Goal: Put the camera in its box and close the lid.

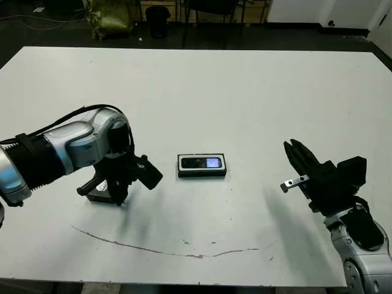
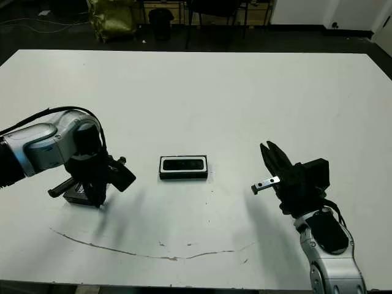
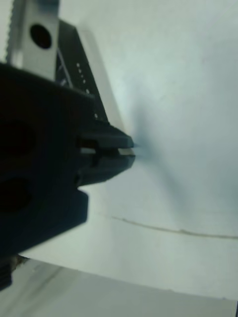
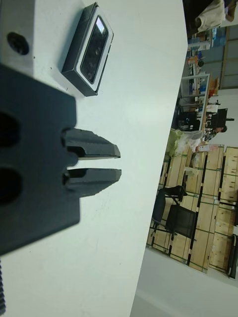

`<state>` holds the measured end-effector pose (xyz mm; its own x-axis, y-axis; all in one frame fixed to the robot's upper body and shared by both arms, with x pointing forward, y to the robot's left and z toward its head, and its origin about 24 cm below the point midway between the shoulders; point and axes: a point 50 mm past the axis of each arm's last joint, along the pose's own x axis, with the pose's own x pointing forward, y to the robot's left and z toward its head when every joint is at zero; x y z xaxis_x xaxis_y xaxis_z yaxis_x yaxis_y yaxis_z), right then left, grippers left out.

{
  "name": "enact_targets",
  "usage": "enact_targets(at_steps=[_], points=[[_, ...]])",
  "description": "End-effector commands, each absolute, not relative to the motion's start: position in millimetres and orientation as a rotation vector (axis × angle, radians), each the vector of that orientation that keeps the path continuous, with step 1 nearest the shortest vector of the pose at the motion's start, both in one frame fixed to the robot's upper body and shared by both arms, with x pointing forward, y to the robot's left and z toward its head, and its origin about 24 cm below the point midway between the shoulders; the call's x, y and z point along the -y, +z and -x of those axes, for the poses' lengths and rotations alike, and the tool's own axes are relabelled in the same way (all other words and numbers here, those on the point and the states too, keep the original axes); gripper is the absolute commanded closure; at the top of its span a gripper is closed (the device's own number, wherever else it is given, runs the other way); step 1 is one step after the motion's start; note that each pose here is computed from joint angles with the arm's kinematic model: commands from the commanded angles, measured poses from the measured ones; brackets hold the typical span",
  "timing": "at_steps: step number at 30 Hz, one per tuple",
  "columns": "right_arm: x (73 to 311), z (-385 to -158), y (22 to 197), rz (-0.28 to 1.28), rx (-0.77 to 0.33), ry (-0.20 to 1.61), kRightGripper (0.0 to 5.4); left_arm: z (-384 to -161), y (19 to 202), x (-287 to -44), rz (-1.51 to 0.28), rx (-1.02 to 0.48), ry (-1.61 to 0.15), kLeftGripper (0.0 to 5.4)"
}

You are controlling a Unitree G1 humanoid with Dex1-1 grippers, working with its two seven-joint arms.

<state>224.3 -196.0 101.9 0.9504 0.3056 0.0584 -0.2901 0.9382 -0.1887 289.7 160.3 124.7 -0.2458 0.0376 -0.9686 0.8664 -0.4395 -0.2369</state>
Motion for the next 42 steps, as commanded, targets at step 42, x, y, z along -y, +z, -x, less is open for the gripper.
enact_targets(at_steps=[42], points=[[184, -225, 81.6, 0.112, 0.046, 0.350, 5.40, -166, 110.0, -157, 0.313, -0.057, -0.113, 3.63]])
